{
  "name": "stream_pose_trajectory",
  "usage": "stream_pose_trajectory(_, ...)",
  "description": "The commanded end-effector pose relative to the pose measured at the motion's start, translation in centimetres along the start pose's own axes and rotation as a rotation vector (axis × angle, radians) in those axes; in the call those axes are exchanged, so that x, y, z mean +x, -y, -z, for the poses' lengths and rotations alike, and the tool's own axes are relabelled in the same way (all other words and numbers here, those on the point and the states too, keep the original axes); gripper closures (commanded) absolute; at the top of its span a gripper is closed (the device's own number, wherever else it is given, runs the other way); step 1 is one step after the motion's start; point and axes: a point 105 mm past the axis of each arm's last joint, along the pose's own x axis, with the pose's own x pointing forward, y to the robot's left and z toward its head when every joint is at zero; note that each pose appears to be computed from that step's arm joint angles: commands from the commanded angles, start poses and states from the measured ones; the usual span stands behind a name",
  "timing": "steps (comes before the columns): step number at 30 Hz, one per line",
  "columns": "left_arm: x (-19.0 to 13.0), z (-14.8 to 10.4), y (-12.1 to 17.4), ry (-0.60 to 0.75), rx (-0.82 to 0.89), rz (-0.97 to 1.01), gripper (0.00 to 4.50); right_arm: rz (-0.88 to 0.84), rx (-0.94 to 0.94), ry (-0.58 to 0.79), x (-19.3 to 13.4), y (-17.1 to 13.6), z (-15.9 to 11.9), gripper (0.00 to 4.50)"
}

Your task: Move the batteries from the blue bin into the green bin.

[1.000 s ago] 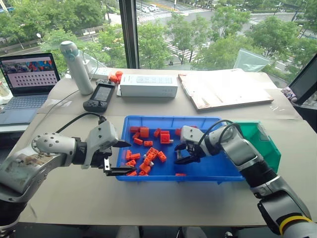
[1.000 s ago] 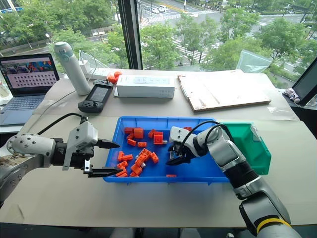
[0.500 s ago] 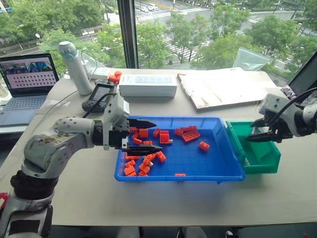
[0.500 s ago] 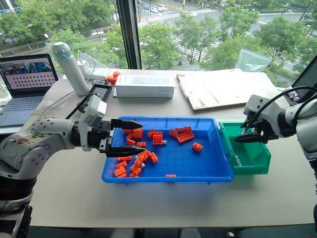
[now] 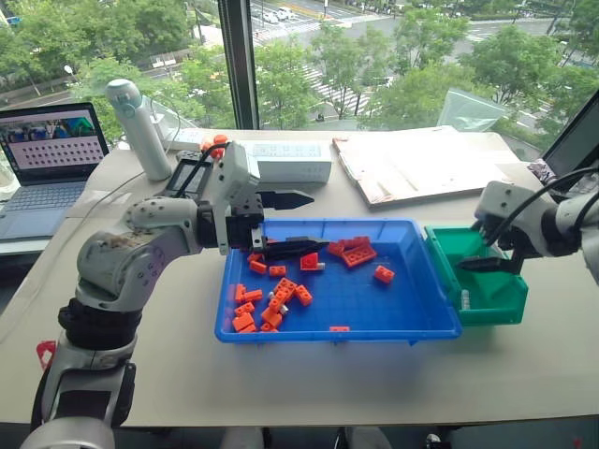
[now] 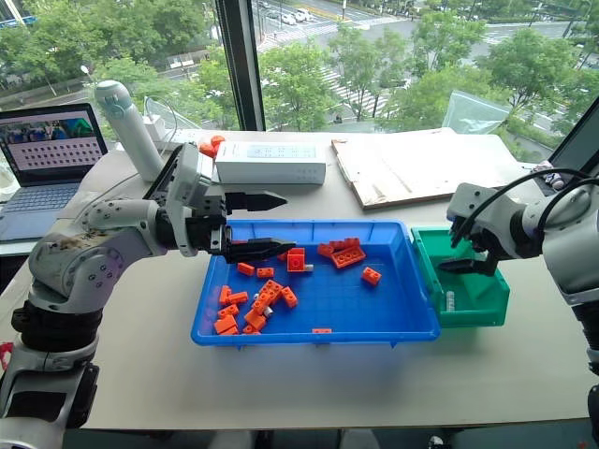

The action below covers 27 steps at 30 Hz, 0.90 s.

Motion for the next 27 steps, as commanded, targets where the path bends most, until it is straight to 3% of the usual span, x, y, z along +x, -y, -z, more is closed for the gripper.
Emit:
stream_pose_trajectory(1,-1.9,0.3,-1.0,-0.112,0.097,-0.095,0.0,-0.149,-0.042,0.269,1.5,-3.1,-6.7,0.02)
stream_pose_trajectory(4,-3.8,2.2,-0.8,-0.233,0.097,-0.115,0.0,-0.279,-0.066,0.342,4.5,-6.3,-8.7,0.02)
stream_pose_trajectory(9,-6.4,3.8,-0.1,-0.355,0.07,-0.16,0.0,-0.302,-0.123,0.355,9.9,-8.9,-9.8,0.02)
stream_pose_trajectory(17,-7.4,4.1,2.1,-0.408,0.059,-0.135,0.0,-0.22,-0.261,0.336,14.8,-9.0,-10.6,0.02)
stream_pose_trajectory(20,-7.5,4.0,2.2,-0.402,0.055,-0.153,0.0,-0.205,-0.283,0.339,15.6,-8.9,-10.7,0.68)
stream_pose_trajectory(26,-7.5,4.2,2.3,-0.397,0.043,-0.158,0.0,-0.161,-0.319,0.345,15.3,-8.0,-10.9,2.78)
stream_pose_trajectory(27,-7.5,4.2,2.3,-0.396,0.041,-0.156,0.0,-0.149,-0.324,0.346,15.1,-7.6,-10.9,2.78)
